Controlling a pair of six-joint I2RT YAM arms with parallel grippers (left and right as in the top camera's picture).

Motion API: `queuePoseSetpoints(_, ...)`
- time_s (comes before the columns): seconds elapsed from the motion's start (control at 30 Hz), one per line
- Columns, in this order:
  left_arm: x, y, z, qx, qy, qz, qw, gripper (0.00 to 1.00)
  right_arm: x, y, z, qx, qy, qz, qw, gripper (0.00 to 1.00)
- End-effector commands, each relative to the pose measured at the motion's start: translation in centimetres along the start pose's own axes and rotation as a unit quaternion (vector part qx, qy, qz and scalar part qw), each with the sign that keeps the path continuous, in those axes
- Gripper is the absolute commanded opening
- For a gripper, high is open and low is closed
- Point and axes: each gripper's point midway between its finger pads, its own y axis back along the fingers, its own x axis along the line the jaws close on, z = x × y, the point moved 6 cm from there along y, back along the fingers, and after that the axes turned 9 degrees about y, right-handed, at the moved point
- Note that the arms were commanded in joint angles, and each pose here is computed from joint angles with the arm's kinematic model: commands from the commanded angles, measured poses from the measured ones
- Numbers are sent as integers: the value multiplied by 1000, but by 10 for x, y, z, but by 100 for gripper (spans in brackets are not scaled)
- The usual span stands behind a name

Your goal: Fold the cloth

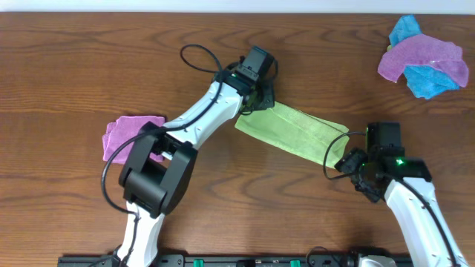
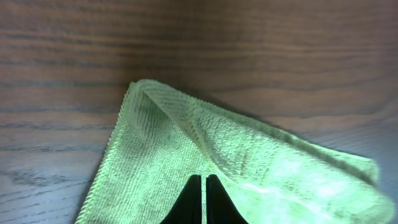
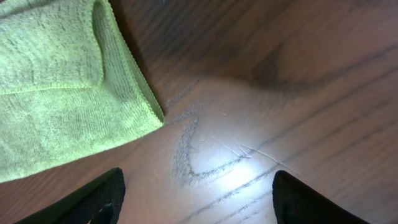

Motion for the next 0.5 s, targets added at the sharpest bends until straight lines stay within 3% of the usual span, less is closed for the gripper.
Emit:
queuePoseSetpoints(0.0, 18, -22, -1, 0, 0, 44, 999, 6, -3, -11, -10, 13, -18, 10, 1000, 76)
queuePoseSetpoints(0.23, 29, -40, -7, 13, -4, 66, 998, 6, 7, -32, -19, 12, -18, 75, 997, 76)
queuePoseSetpoints(0.47, 35, -47, -11, 22, -10, 75, 997, 6, 4, -43, -24, 8, -26, 77, 997, 76)
